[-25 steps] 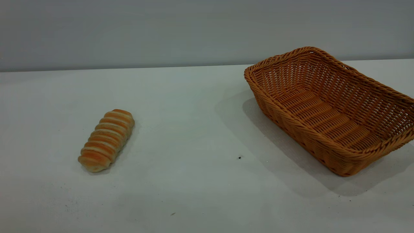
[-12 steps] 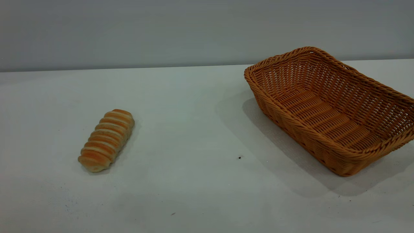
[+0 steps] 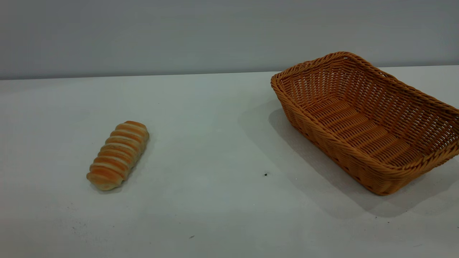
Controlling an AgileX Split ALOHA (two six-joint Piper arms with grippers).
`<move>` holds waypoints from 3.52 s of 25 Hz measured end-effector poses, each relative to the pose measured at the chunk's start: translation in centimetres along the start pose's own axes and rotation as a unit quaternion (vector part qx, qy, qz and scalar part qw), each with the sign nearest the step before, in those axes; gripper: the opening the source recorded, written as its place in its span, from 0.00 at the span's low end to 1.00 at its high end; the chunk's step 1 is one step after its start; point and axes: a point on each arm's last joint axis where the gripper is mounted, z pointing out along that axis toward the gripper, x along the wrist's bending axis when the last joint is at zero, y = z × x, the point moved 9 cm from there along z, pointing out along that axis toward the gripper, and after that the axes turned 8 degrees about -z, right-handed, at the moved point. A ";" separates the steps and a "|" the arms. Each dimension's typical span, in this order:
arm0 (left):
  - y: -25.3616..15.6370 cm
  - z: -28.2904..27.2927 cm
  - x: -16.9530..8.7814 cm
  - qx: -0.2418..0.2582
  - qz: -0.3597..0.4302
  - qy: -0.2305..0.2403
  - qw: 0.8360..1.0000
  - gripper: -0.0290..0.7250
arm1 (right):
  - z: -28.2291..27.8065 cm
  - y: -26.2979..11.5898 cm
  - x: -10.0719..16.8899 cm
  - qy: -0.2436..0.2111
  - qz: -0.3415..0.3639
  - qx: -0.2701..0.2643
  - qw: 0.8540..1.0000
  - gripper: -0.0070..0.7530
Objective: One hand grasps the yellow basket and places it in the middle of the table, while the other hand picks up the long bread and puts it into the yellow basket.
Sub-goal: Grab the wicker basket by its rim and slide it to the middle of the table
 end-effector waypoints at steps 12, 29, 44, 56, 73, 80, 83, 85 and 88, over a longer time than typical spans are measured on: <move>6.3 5.1 -1.1 -0.028 -0.036 -0.039 0.998 0.49 | 1.1 4.9 -0.5 -0.007 0.002 -0.075 0.997 0.35; 11.3 16.6 0.8 0.017 0.004 -0.005 1.000 0.60 | 11.3 7.7 -0.7 0.002 0.100 0.022 0.995 0.76; 16.2 28.0 -3.8 0.057 0.166 -0.063 0.982 0.63 | 19.2 3.6 -0.1 -0.011 0.193 0.155 0.969 0.76; 17.8 31.4 -4.3 0.038 0.185 -0.058 0.980 0.63 | 23.2 2.0 0.7 -0.014 0.284 0.179 0.942 0.76; 18.7 34.2 -4.3 0.028 0.198 -0.052 0.978 0.63 | 27.8 3.0 0.8 -0.022 0.326 0.196 0.925 0.76; 19.3 34.4 -4.1 0.012 0.197 -0.045 0.979 0.63 | 29.0 0.8 1.0 -0.029 0.320 0.235 0.918 0.74; 19.4 34.4 -4.1 0.008 0.197 -0.044 0.979 0.63 | 29.5 0.6 1.1 -0.029 0.316 0.238 0.918 0.74; 19.5 34.4 -4.1 0.006 0.197 -0.043 0.979 0.63 | 29.7 0.7 1.0 -0.030 0.319 0.235 0.917 0.74; 19.7 34.4 -4.1 0.002 0.197 -0.041 0.980 0.63 | 29.8 0.8 1.0 -0.029 0.319 0.233 0.918 0.74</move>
